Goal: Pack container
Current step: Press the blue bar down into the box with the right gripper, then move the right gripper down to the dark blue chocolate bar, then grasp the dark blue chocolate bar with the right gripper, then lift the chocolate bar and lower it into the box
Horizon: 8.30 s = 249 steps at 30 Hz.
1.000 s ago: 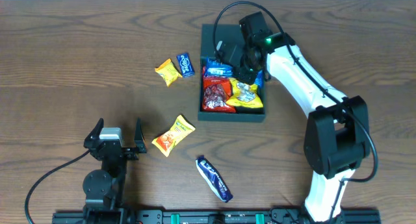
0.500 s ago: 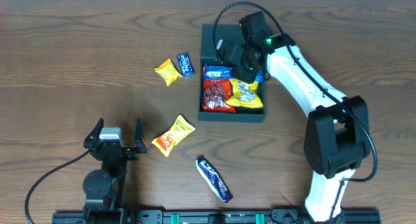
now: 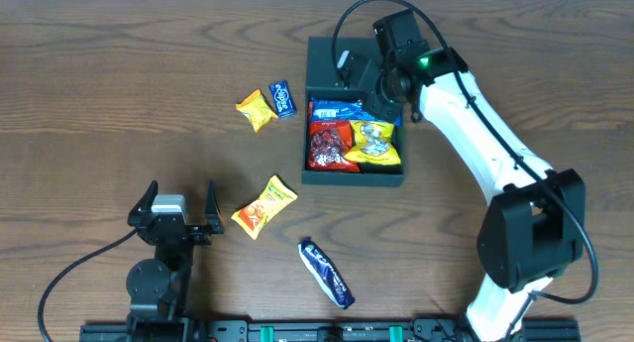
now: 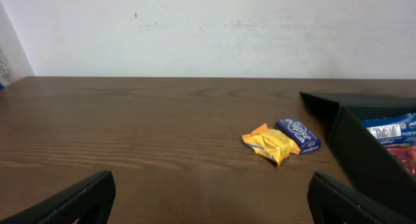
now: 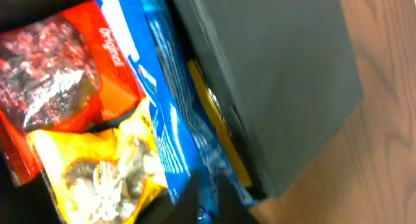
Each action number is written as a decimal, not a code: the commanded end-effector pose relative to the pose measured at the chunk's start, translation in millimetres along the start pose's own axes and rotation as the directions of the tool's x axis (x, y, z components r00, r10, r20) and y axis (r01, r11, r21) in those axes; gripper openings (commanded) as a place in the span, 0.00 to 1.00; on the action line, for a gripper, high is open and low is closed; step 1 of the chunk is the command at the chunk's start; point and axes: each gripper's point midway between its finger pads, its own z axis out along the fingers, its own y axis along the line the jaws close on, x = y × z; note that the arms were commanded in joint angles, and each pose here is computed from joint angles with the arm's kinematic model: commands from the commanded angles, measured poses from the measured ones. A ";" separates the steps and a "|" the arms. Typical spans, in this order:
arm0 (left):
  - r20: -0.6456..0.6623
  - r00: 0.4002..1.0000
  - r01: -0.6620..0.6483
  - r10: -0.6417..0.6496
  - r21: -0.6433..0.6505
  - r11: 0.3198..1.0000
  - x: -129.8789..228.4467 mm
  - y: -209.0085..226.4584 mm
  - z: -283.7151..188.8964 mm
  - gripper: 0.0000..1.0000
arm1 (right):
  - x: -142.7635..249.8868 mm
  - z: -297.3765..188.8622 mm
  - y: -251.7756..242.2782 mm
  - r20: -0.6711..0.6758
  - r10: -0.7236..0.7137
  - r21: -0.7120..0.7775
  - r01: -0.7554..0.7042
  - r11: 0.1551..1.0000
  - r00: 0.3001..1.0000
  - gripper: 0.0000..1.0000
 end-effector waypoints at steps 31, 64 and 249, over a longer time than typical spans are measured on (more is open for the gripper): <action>-0.062 0.998 0.008 -0.009 -0.015 1.000 18.5 3.1 0.3 0.95 | 44.4 51.3 15.2 -0.037 0.090 -0.116 -0.094 0.989 0.995 0.01; -0.063 0.998 0.008 -0.009 -0.015 1.000 18.7 3.1 0.3 0.95 | 24.2 38.7 1.4 0.047 0.086 -0.058 -0.083 0.995 0.995 0.01; -0.062 0.998 0.008 -0.009 -0.015 1.000 18.5 3.1 0.3 0.95 | 7.6 14.2 36.9 0.167 -0.455 -0.113 0.476 0.872 0.874 0.04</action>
